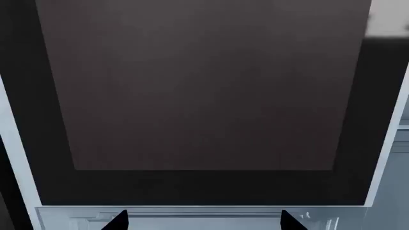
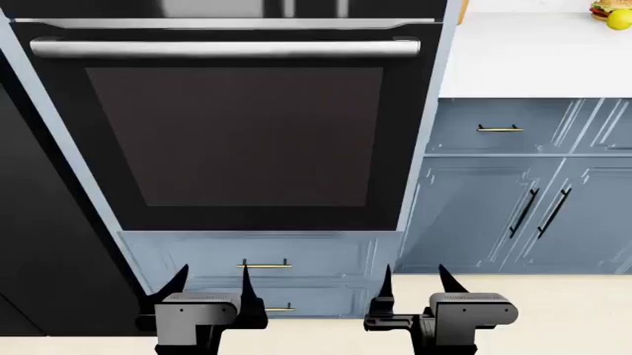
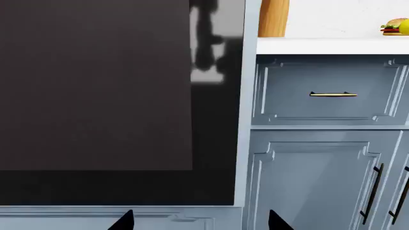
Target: Close the microwave door
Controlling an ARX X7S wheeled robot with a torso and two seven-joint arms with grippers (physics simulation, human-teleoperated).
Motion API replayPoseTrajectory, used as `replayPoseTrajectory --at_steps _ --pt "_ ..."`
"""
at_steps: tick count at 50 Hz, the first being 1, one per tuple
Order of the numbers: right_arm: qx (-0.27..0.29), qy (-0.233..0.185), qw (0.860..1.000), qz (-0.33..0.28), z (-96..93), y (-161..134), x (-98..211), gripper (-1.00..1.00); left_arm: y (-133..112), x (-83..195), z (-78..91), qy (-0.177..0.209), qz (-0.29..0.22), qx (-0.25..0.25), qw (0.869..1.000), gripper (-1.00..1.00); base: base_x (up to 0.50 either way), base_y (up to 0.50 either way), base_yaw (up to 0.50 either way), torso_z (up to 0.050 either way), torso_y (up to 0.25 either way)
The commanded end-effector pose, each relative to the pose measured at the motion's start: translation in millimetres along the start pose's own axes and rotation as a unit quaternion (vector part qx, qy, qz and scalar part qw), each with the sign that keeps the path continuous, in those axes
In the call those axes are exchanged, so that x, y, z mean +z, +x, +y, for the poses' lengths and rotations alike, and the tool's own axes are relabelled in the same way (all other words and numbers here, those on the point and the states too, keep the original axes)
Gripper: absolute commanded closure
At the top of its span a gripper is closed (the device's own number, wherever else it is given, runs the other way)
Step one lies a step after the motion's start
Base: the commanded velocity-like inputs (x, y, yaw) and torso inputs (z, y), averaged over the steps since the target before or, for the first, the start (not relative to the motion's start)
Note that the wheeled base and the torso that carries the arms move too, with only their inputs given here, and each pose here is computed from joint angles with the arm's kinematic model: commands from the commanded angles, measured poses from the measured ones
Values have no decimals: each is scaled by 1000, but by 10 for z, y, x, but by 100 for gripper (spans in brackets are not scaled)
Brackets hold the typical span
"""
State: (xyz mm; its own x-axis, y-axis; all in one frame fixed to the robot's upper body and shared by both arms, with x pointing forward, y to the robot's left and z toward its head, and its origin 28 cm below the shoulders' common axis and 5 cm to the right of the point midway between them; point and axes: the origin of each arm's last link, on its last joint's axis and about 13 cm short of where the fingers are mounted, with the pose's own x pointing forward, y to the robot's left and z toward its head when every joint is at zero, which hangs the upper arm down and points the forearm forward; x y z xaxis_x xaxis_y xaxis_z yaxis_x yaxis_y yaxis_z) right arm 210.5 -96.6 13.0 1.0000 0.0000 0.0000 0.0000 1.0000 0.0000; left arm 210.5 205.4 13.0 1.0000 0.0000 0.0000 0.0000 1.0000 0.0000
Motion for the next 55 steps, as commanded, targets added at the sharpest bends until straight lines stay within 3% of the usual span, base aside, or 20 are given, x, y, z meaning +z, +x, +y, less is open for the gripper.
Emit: replayPoseTrajectory --at_steps 1,15,22,28,35,45,50,52,55 --pt "0 0 1000 0 3 1 -2 -100 0 1 0 0 0 0 1000 -100 0 0 0 0 0" --pt "-5 11 1000 -11 -9 -8 90 -100 11 77 2 -2 -17 3 1000 -100 0 0 0 0 0" --pt "-7 4 1000 -24 -19 -7 220 -100 37 330 -13 -13 -36 5 999 -100 0 0 0 0 0" --pt "-9 -8 998 -65 -63 27 600 -100 119 753 -7 -21 -81 3 997 -100 0 0 0 0 0" --pt "-4 -33 992 -123 -94 53 1177 -100 146 1429 9 -26 -150 -4 988 -100 0 0 0 0 0" --pt "3 -78 971 -228 -129 2 2191 -100 -42 2452 4 -49 -278 -24 959 -100 0 0 0 0 0" --pt "4 -98 955 -280 -142 -72 2630 -100 -184 2848 66 -75 -314 -23 946 -100 0 0 0 0 0" --pt "-34 -107 945 -308 -204 -141 2814 -100 -260 3004 94 -86 -330 -23 940 -100 0 0 0 0 0" --pt "-7 -121 940 -320 -196 -270 2980 -100 -355 3188 133 -97 -352 -25 931 -100 0 0 0 0 0"
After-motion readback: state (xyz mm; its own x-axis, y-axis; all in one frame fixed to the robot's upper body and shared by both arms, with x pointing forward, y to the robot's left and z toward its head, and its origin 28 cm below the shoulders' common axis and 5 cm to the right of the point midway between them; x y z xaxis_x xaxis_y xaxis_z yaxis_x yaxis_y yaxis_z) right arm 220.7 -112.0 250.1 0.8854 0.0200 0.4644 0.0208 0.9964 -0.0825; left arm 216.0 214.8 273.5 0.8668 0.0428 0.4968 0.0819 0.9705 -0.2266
